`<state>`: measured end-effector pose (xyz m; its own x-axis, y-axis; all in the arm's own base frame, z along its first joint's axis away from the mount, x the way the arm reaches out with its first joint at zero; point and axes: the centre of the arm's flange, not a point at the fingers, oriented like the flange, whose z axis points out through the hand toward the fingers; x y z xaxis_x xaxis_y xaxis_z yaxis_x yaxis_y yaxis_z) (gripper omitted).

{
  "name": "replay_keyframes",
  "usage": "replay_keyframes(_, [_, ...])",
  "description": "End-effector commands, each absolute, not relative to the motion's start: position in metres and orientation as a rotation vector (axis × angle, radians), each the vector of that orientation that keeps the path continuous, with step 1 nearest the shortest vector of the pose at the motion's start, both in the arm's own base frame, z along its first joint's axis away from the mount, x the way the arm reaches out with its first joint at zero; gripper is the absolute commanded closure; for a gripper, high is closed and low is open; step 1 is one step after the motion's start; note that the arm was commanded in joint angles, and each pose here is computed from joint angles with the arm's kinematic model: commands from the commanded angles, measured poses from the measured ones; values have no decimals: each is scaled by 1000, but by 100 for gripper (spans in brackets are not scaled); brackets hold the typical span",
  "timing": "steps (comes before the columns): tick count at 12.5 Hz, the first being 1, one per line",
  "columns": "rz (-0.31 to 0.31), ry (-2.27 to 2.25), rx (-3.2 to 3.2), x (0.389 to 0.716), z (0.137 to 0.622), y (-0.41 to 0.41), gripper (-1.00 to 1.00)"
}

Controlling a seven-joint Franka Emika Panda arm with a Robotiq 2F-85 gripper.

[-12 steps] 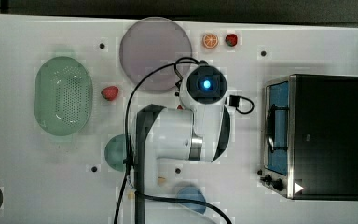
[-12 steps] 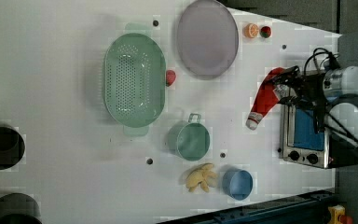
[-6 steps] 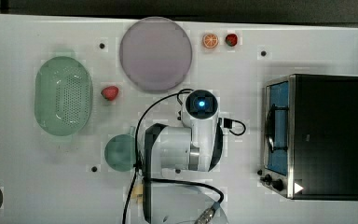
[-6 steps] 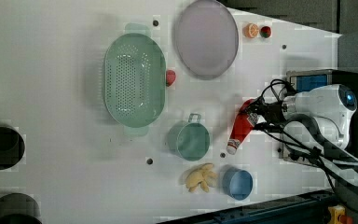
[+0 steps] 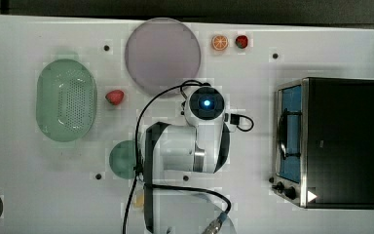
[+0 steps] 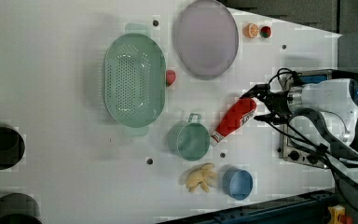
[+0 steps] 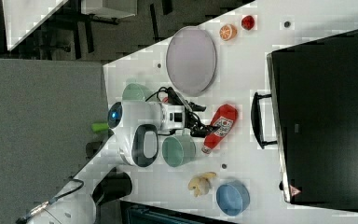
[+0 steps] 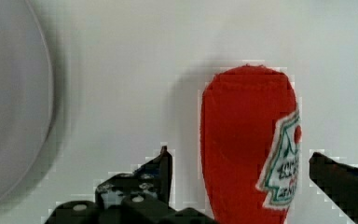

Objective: Pick Ketchup from oven and place it on table.

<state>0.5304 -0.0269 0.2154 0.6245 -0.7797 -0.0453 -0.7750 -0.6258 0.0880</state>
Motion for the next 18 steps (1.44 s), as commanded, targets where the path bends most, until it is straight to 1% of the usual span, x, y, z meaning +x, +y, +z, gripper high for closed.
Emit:
replay_keyframes(1, [77,-1467,2788,571,309,-32,-100])
replay_keyframes(3, [46,-1476,2786,581,365,-35,-100])
replay_keyframes(4, [30,-1477,2789,588,416,-36,-100])
replay_keyframes(5, [38,-1477,2793,592,450,-37,-100])
replay_keyframes(6, [57,-1476,2802,597,497,-36,-100])
replay_keyframes(7, [88,-1476,2811,600,531,-36,-100])
replay_keyframes(8, [109,-1473,2819,602,550,-34,-100])
replay_keyframes(9, [110,-1467,2823,600,575,-32,-100])
replay_keyframes(10, [92,-1463,2820,598,581,-31,-100])
replay_keyframes(11, [89,-1468,2818,595,589,-33,-100])
replay_keyframes(18, [61,-1463,2809,599,577,-33,-100])
